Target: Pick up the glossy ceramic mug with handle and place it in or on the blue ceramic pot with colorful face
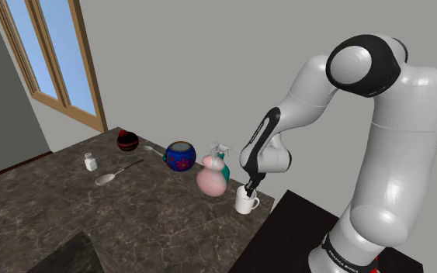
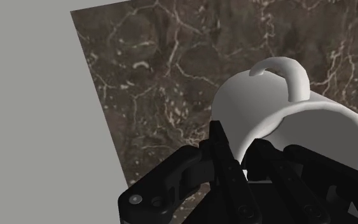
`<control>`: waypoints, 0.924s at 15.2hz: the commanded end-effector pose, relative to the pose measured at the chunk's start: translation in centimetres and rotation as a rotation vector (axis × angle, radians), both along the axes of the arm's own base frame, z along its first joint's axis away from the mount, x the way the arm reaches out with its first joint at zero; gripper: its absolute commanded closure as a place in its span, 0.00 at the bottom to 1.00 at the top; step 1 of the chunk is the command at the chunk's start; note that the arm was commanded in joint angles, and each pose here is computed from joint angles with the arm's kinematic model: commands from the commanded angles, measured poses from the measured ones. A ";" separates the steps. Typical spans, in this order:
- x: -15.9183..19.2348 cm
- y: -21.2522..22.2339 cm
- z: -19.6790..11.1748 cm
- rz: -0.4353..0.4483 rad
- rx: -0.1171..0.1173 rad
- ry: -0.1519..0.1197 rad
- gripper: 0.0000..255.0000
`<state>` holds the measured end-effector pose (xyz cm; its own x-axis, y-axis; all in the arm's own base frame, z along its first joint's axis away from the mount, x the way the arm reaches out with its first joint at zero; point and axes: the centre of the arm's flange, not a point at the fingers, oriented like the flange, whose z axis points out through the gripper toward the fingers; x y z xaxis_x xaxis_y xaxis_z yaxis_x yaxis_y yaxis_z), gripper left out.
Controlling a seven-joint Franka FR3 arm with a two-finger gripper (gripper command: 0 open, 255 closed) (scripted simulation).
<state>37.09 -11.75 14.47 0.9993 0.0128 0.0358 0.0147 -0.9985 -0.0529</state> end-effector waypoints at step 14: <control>0.0 0.0 6.9 0.000 0.000 0.000 1.00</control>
